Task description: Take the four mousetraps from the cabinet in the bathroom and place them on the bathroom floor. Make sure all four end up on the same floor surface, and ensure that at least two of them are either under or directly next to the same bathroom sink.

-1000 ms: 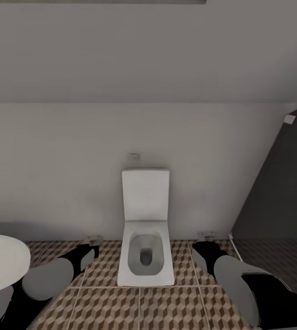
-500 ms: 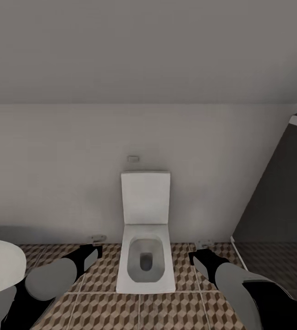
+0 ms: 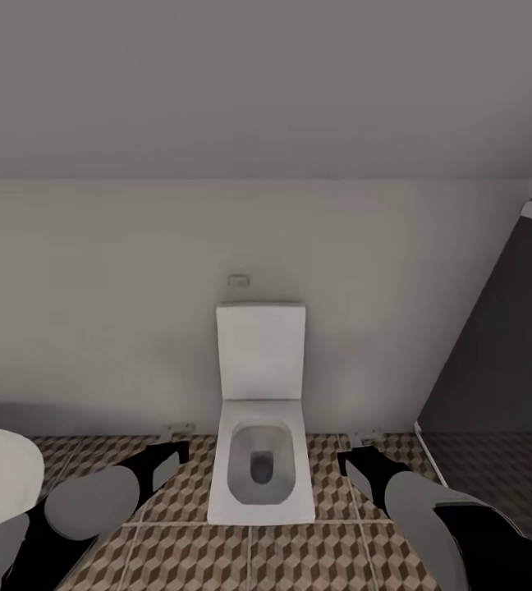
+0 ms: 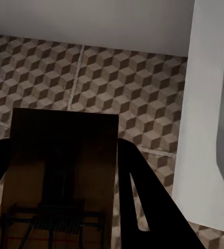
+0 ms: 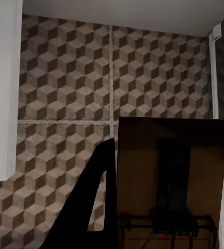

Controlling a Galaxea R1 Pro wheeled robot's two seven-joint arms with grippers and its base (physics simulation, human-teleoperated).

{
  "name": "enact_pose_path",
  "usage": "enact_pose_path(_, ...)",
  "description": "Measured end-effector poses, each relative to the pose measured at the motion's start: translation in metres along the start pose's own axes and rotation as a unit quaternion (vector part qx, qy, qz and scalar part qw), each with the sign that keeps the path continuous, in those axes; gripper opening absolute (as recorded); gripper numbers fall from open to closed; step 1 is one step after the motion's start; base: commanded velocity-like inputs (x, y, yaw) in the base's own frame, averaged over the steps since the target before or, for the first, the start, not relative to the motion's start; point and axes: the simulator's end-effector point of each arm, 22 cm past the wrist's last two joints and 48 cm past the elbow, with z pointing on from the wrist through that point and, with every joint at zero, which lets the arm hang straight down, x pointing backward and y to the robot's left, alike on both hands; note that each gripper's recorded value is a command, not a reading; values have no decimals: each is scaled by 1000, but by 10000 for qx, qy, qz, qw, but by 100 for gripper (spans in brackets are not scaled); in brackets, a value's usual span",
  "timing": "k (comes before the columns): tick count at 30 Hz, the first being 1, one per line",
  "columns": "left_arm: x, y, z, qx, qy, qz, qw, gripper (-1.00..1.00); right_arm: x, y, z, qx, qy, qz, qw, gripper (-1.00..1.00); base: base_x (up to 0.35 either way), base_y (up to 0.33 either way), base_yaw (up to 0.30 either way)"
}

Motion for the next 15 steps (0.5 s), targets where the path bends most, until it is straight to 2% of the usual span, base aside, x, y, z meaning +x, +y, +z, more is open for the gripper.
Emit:
enact_pose_path(4,1,5,6,-39,-43,-12,10000,-100,2,3,4,-8,-9,-5,10000,-100,0,0,0)
enact_pose_path(8,2,21,13,-143,-54,-27,9999,-100,4,6,9,-25,-6,-11,10000,-100,0,0,0)
enact_pose_path(15,7,21,21,-145,-48,-25,9999,-100,8,9,17,-32,-6,-19,10000,-100,0,0,0)
